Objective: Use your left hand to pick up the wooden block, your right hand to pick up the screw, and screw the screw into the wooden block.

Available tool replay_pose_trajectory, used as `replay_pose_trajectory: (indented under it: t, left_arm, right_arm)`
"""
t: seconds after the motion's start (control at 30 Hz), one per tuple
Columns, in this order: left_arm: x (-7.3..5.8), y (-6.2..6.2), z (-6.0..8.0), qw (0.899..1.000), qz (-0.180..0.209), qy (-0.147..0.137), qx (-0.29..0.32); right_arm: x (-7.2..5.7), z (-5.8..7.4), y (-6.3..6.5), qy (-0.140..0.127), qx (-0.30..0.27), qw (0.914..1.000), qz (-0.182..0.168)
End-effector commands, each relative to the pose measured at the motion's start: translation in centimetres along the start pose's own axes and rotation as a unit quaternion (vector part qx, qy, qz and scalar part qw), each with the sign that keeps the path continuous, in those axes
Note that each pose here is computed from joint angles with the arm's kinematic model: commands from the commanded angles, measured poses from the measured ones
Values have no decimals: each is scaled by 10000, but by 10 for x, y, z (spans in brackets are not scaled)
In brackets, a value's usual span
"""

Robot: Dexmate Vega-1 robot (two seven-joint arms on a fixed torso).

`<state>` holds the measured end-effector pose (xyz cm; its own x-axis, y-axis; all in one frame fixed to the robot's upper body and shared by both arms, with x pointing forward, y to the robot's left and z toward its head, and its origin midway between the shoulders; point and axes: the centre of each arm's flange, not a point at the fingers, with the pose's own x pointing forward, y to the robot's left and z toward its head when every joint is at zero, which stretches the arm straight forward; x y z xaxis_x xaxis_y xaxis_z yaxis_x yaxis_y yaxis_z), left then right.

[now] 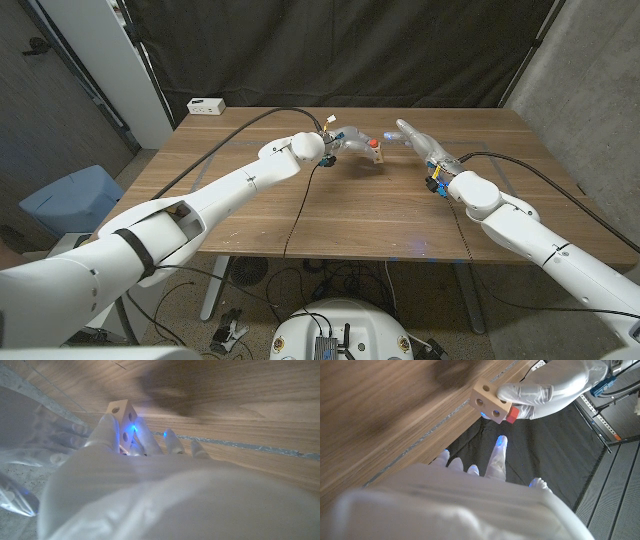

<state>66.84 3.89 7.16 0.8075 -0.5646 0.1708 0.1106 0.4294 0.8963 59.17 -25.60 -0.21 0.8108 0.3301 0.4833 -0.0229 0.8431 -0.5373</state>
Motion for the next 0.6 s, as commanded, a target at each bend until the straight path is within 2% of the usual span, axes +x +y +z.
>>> replay_pose_trajectory:
  t: [0.03, 0.6]
  left_arm:
    - [1, 2, 0, 10000, 4, 2, 15]
    - [3, 0, -3, 10000, -31, 22, -12]
  right_arm:
    - [10, -12, 1, 86, 87, 9999, -13]
    - [18, -14, 12, 105, 218, 9997, 88]
